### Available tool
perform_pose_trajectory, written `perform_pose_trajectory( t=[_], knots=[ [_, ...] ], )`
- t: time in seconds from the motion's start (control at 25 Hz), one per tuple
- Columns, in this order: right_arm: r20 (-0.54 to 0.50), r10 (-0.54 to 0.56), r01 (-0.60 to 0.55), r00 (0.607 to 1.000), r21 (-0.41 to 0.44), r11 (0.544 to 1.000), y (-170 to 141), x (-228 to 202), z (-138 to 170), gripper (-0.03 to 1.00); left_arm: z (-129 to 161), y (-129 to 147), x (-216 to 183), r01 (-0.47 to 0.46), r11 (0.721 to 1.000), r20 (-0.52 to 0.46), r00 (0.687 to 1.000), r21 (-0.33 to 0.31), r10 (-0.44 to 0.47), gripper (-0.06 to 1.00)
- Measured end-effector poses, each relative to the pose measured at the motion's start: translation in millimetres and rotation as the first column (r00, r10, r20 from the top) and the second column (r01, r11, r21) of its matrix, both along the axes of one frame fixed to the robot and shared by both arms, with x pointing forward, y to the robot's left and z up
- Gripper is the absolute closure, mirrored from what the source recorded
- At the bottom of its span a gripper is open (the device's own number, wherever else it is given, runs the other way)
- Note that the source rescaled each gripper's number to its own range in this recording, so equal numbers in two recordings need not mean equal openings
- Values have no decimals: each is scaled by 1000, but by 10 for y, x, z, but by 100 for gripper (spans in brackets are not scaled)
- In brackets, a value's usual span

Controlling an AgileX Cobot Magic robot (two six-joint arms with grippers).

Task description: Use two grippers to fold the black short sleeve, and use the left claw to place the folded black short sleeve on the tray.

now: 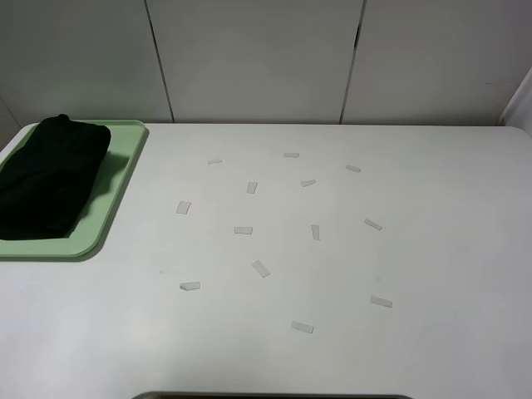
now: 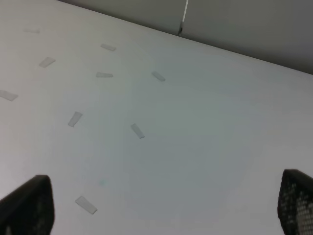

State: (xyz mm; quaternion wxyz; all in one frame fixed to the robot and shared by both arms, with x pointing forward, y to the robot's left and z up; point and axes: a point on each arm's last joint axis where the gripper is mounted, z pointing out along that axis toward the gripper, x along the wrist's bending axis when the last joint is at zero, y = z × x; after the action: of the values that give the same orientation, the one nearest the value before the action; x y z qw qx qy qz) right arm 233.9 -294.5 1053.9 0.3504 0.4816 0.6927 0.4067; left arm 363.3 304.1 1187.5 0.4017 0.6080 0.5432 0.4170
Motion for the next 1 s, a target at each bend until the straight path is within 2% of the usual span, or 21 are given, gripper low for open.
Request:
perform_pose_trajectory(
  t=[0.12, 0.28, 0.52, 0.64, 0.8, 0.84, 1.0],
  knots=[
    [0, 0, 0, 1000, 0, 1000, 0, 0, 0, -3, 38, -22, -416, -38, 999, 17, 999, 36, 37, -2],
    [0, 0, 0, 1000, 0, 1000, 0, 0, 0, -3, -22, -61, -886, -73, 997, -9, 997, 39, 74, -2],
    [0, 0, 0, 1000, 0, 1000, 0, 0, 0, -3, -263, -97, -1463, -140, 990, 90, 987, 36, 136, -2],
    [0, 0, 0, 1000, 0, 1000, 0, 0, 0, -3, -465, -119, -1630, -149, 989, 99, 984, 18, 146, -2],
    [0, 0, 0, 1000, 0, 1000, 0, 0, 0, -3, -749, -129, -1710, -149, 989, 34, 988, -20, 150, -2],
    [0, 0, 0, 1000, 0, 1000, 0, 0, 0, -3, -824, -116, -1694, -129, 991, -13, 992, -26, 128, -2],
    [0, 0, 0, 1000, 0, 1000, 0, 0, 0, -3, -964, -68, -1616, -30, 999, -76, 997, -32, 28, -2]
  ],
)
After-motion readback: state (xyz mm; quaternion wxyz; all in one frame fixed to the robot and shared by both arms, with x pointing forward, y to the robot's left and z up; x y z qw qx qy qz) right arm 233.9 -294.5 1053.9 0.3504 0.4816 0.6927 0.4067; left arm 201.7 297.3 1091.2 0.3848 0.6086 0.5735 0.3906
